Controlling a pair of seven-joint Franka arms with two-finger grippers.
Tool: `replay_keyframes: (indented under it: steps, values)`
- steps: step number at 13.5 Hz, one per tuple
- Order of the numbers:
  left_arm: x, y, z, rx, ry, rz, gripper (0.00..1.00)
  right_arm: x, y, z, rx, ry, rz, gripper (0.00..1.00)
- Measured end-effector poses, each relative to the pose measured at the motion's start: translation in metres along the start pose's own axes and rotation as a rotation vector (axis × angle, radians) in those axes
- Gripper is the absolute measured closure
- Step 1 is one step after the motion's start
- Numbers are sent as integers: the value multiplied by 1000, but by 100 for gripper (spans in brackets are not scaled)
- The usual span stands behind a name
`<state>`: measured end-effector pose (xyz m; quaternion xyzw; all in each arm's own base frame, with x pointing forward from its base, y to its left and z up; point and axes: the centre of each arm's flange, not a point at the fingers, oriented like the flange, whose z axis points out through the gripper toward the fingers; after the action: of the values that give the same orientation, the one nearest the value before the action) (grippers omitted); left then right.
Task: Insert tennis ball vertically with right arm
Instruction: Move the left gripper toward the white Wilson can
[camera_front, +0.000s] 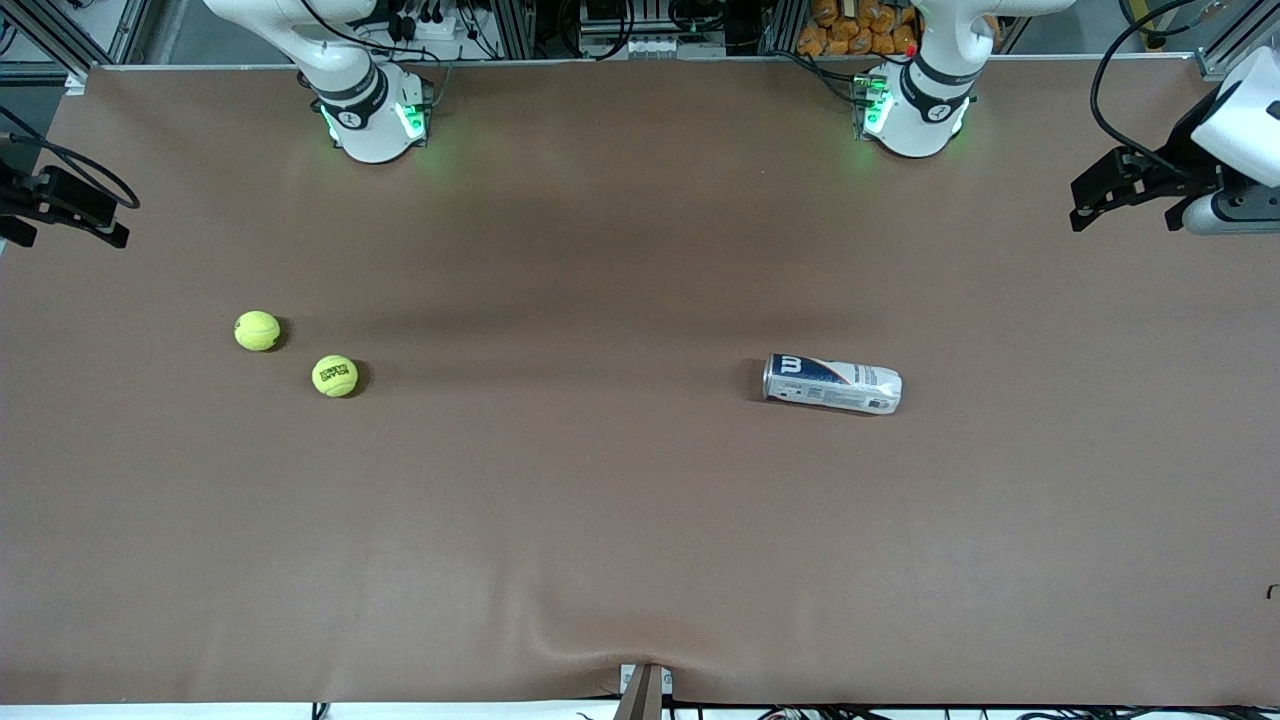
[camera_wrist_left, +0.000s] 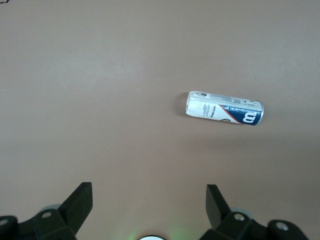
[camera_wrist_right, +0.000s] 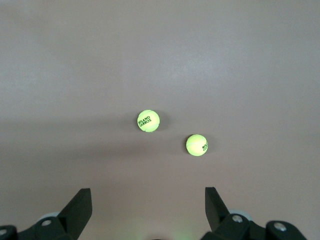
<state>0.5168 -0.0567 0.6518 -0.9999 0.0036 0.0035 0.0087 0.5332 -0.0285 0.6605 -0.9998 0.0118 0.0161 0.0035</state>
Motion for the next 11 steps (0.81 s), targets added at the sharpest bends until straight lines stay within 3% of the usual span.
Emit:
replay_keyframes:
  steps: [11]
  values:
    - [3, 8, 8, 2, -20, 15, 0, 0, 0, 0, 0, -1, 1, 0]
